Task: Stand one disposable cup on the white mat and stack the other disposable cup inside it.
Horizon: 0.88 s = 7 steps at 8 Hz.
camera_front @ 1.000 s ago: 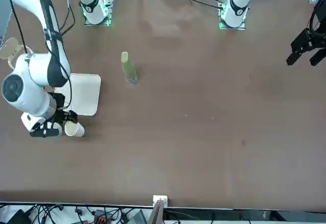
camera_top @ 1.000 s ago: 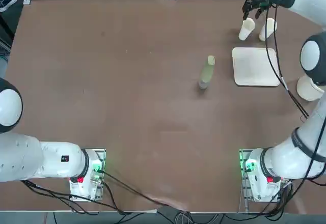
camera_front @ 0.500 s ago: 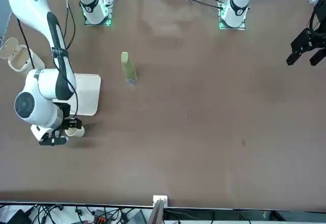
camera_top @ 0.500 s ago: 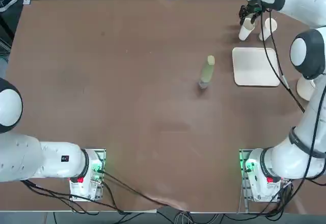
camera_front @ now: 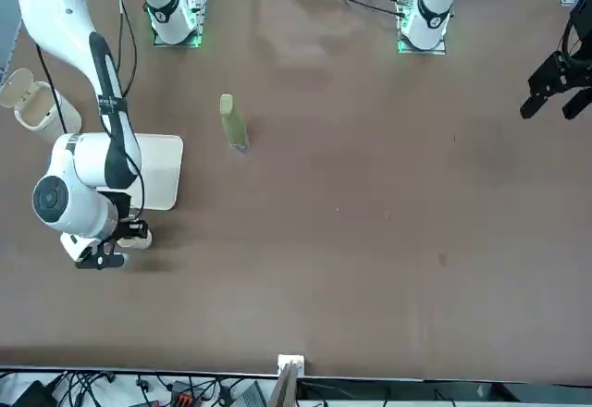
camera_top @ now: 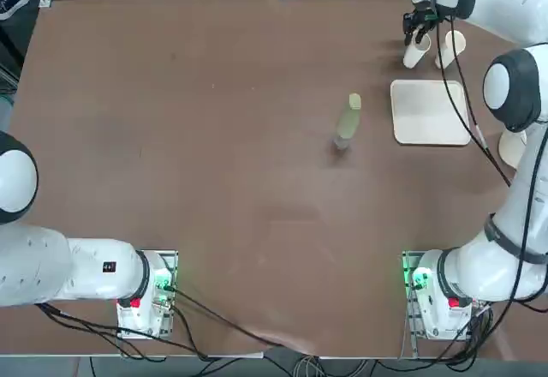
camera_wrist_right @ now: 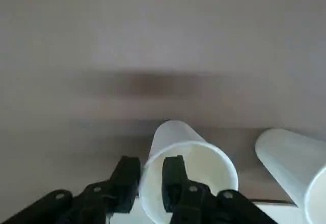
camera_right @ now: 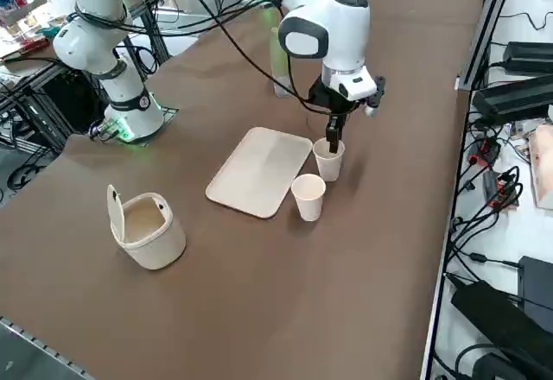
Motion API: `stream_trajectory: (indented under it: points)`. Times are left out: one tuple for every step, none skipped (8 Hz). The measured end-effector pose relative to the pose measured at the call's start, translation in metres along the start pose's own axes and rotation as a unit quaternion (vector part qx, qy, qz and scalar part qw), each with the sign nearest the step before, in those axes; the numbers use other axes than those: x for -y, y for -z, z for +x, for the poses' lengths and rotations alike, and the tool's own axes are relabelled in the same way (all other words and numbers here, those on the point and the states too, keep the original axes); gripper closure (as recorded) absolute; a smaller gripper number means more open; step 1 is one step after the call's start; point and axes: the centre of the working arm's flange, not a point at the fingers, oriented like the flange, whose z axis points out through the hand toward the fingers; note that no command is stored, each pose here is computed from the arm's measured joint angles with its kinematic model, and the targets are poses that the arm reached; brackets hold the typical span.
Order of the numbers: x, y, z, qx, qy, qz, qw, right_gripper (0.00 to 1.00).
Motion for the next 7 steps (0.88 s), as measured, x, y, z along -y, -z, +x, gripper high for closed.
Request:
stream_trajectory:
  points:
    - [0.000, 0.000, 0.000, 0.000, 0.000, 0.000, 1.000, 0.75]
    - [0.000, 0.002, 0.001, -0.002, 0.000, 0.000, 1.000, 0.95]
    - [-0.001, 0.008, 0.003, -0.007, -0.001, 0.000, 1.000, 0.98]
    - [-0.003, 0.021, 0.004, -0.012, -0.003, 0.000, 1.000, 0.98]
    - [-0.008, 0.041, 0.000, -0.006, -0.006, 0.000, 1.000, 0.98]
    - [-0.013, 0.063, -0.008, 0.010, -0.010, 0.001, 1.000, 0.98]
    - [-0.018, 0.084, -0.019, 0.026, -0.014, 0.002, 1.000, 0.98]
